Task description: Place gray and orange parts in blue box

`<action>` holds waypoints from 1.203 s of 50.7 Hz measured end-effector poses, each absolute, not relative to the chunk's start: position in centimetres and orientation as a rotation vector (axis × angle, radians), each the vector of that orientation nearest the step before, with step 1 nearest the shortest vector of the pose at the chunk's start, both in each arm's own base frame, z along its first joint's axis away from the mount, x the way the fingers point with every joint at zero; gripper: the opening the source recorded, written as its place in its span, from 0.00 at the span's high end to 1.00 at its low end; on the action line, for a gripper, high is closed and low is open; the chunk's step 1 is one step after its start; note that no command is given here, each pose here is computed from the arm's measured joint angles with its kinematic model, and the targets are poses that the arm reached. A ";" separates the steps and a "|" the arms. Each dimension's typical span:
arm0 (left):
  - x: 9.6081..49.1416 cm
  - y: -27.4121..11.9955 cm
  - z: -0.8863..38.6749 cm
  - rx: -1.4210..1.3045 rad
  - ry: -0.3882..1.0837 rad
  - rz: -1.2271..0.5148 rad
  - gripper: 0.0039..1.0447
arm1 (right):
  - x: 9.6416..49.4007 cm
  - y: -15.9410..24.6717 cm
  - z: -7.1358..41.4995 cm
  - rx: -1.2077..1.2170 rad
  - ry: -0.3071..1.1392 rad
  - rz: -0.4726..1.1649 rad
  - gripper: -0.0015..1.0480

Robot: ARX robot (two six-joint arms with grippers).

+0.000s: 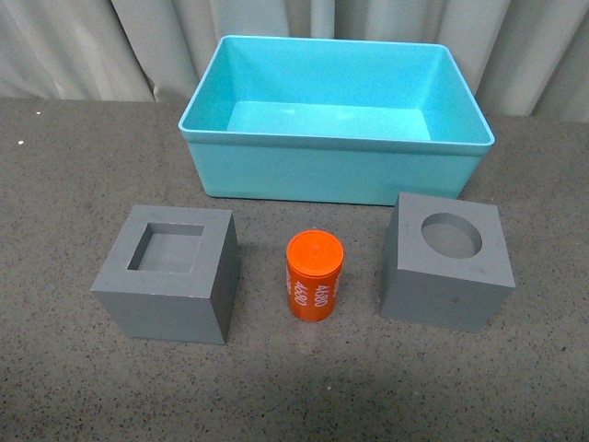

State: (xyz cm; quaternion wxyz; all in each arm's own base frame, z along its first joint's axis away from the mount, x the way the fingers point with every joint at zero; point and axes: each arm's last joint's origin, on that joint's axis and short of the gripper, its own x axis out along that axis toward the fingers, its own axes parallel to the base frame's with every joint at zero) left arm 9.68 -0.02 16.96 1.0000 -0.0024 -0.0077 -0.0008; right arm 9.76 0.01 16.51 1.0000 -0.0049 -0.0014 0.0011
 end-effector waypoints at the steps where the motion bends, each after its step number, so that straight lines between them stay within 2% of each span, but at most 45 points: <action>1: 9.7 0.0 17.0 -0.004 -0.015 -0.001 0.06 | 9.8 0.0 16.5 -0.010 -0.003 0.002 0.09; 25: 9.7 0.0 17.0 -0.005 -0.015 -0.001 0.06 | 9.8 0.0 16.5 -0.010 -0.003 0.002 0.09; 30: 9.7 0.0 17.0 -0.004 -0.015 -0.002 0.06 | 10.0 0.0 16.3 -0.142 0.039 -0.096 0.09; 36: 9.7 0.0 17.0 -0.004 -0.015 -0.001 0.06 | 11.1 0.3 16.5 -0.287 0.112 -0.079 0.09; 46: 9.7 0.0 17.0 -0.005 -0.015 -0.001 0.06 | 15.2 1.4 17.1 -0.243 0.235 -0.007 0.09; 49: 9.7 0.0 17.0 -0.004 -0.015 -0.001 0.06 | 16.6 1.8 16.8 -0.213 0.308 0.014 0.09; 52: 9.7 0.0 17.0 -0.004 -0.015 -0.001 0.06 | 18.8 2.6 15.7 -0.166 0.445 0.067 0.09; 61: 9.7 0.0 17.0 -0.004 -0.015 -0.001 0.06 | 21.7 3.8 14.0 -0.086 0.628 0.116 0.09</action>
